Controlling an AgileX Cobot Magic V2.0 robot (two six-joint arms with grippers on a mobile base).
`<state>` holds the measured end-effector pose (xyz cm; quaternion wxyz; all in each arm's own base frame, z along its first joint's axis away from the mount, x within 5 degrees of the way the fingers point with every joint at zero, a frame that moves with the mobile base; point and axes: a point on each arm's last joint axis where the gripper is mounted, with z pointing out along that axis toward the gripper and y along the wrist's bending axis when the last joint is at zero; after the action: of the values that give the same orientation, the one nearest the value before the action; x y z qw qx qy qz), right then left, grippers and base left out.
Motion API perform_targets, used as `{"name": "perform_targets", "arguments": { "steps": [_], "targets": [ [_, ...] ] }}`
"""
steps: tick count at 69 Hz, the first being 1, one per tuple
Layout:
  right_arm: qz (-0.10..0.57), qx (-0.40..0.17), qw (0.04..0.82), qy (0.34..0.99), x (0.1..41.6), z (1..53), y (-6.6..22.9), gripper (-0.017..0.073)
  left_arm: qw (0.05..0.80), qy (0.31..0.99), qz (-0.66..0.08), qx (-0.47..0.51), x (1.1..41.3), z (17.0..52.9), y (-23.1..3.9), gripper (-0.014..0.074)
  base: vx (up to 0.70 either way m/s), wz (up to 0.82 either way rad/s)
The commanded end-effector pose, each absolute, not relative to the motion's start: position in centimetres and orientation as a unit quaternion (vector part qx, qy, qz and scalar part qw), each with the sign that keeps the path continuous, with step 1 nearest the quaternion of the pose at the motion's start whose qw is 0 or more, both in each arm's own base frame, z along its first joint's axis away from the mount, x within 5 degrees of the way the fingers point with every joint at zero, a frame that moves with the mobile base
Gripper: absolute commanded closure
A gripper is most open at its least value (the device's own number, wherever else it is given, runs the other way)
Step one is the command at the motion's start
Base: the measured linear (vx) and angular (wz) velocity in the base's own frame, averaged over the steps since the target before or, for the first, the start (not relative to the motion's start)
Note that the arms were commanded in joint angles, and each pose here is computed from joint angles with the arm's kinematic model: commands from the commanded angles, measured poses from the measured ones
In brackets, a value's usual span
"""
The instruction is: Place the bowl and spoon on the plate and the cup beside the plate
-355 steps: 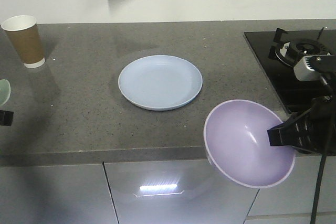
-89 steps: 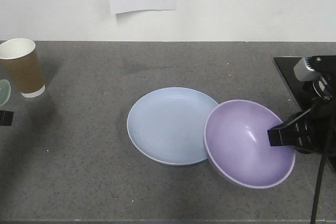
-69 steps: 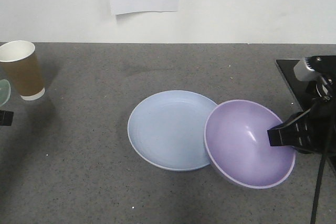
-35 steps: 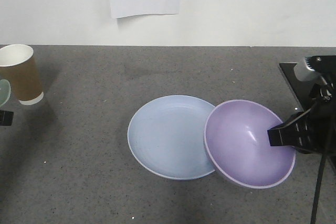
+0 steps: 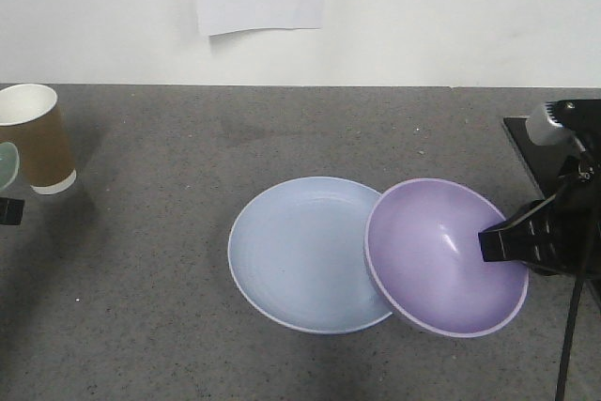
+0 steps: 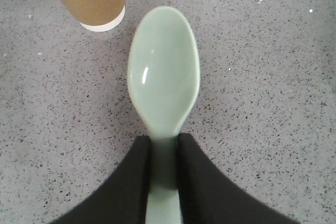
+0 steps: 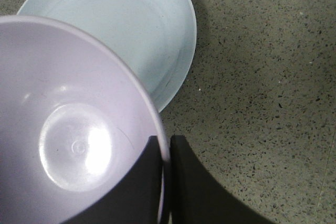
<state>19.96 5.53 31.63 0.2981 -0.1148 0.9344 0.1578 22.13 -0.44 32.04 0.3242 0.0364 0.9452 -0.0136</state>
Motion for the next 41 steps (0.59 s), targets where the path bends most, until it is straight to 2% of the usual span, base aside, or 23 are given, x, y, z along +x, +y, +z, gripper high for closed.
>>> {"name": "perform_targets", "arguments": {
  "steps": [1,41],
  "targets": [
    [0.165,-0.109,0.339,0.920,20.05,33.12,5.55,0.0560,0.370,0.928,-0.017,0.032,22.23,33.59,-0.47,0.0538,0.02,0.00],
    [0.165,-0.109,0.339,0.920,20.05,33.12,5.55,0.0560,0.370,0.928,-0.017,0.032,22.23,33.59,-0.47,0.0538,0.01,0.00]
  ]
}}
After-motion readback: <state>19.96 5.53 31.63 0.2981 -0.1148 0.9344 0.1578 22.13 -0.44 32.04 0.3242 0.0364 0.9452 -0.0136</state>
